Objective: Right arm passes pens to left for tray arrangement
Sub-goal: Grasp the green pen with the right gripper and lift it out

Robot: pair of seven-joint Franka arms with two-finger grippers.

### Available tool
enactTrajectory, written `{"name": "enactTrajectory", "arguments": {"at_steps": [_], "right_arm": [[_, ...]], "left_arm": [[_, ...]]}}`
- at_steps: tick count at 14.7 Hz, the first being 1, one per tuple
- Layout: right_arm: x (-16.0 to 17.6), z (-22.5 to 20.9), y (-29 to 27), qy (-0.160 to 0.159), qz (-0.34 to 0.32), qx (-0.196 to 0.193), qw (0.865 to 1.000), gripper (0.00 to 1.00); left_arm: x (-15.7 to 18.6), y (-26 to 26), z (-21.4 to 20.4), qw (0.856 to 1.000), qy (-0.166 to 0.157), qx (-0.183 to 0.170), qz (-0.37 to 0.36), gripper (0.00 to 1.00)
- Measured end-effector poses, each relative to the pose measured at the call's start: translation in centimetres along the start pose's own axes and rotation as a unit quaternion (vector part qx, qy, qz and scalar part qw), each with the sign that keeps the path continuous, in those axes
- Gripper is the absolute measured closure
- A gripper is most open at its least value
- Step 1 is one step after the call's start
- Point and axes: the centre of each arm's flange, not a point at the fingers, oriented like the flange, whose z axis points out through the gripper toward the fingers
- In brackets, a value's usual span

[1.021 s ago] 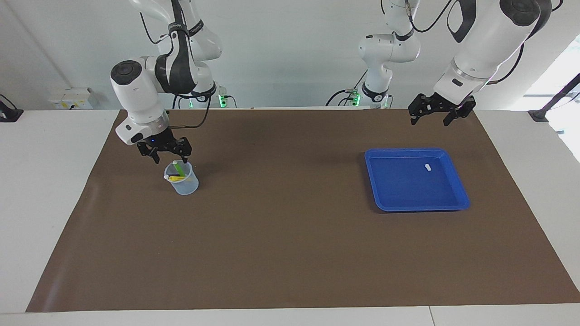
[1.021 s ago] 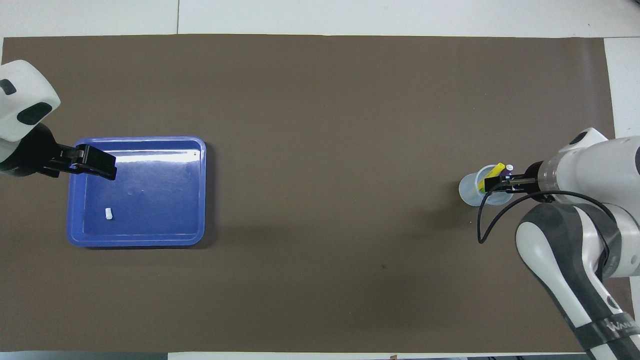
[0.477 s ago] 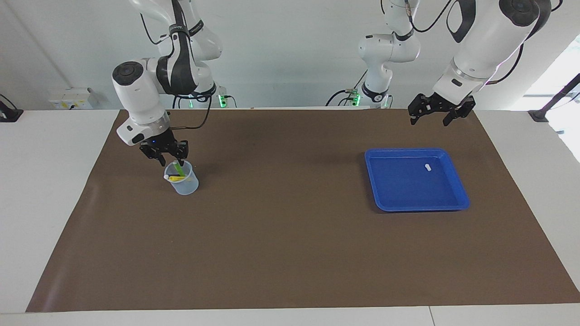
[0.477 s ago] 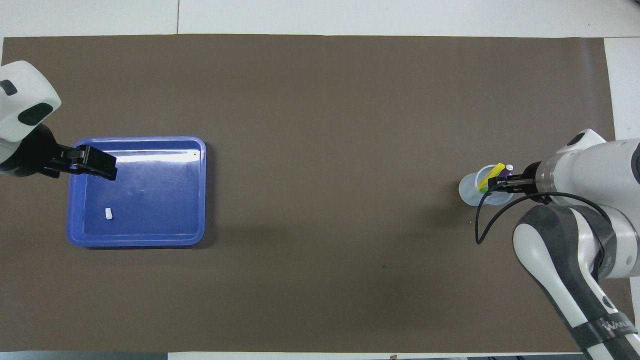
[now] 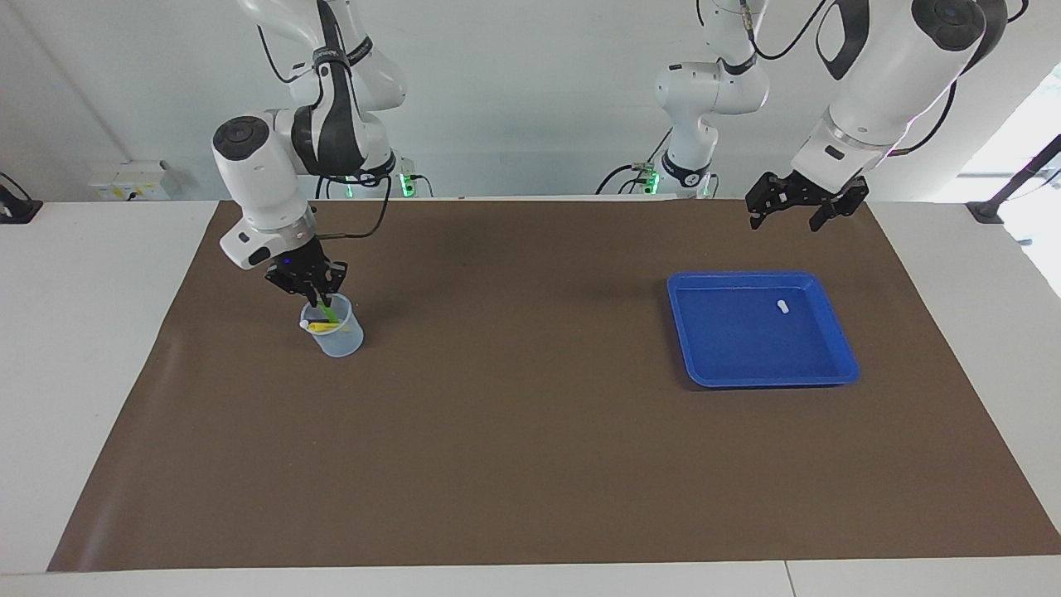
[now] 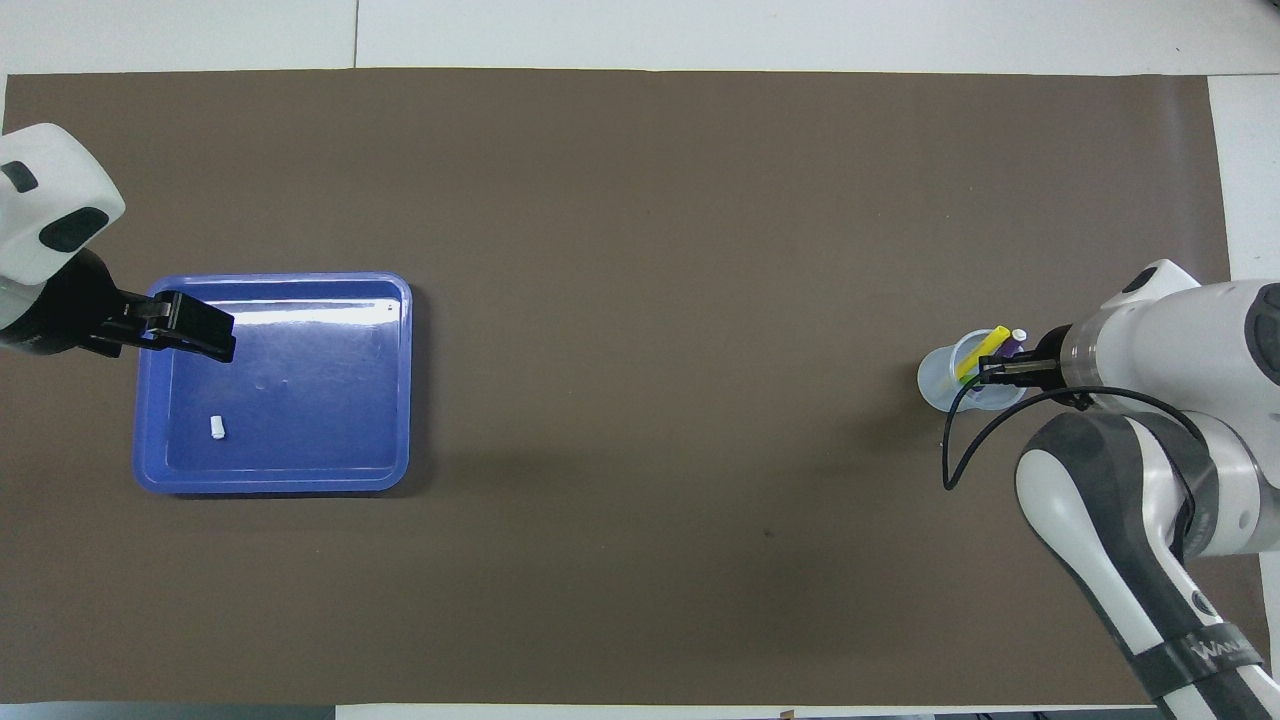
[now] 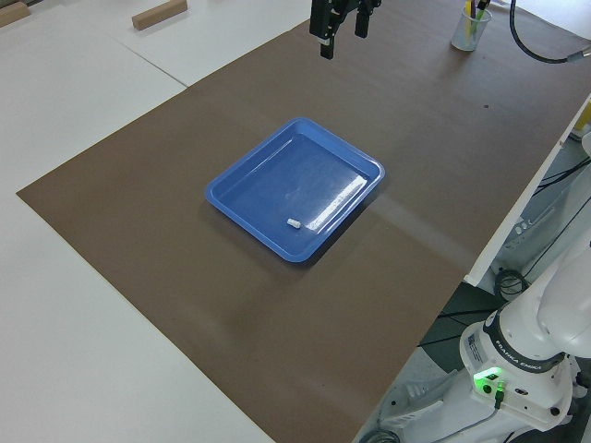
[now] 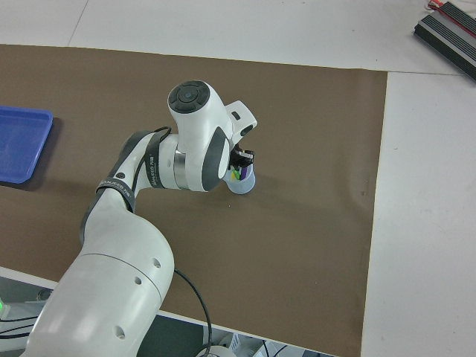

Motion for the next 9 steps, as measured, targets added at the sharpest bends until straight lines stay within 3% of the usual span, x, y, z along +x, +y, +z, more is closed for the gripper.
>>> {"name": "enactTrajectory", "arguments": {"at_steps": [5, 9], "right_arm": [[0.8, -1.9, 0.0, 0.018, 0.000, 0.000, 1.000, 0.83], [1.4, -7.9, 0.1, 0.025, 0.002, 0.002, 1.000, 0.83]], "left_arm": [[0.0, 0.0, 0.0, 1.000, 0.000, 0.000, 0.000, 0.00], [0.0, 0.0, 0.0, 1.000, 0.000, 0.000, 0.000, 0.00]]}}
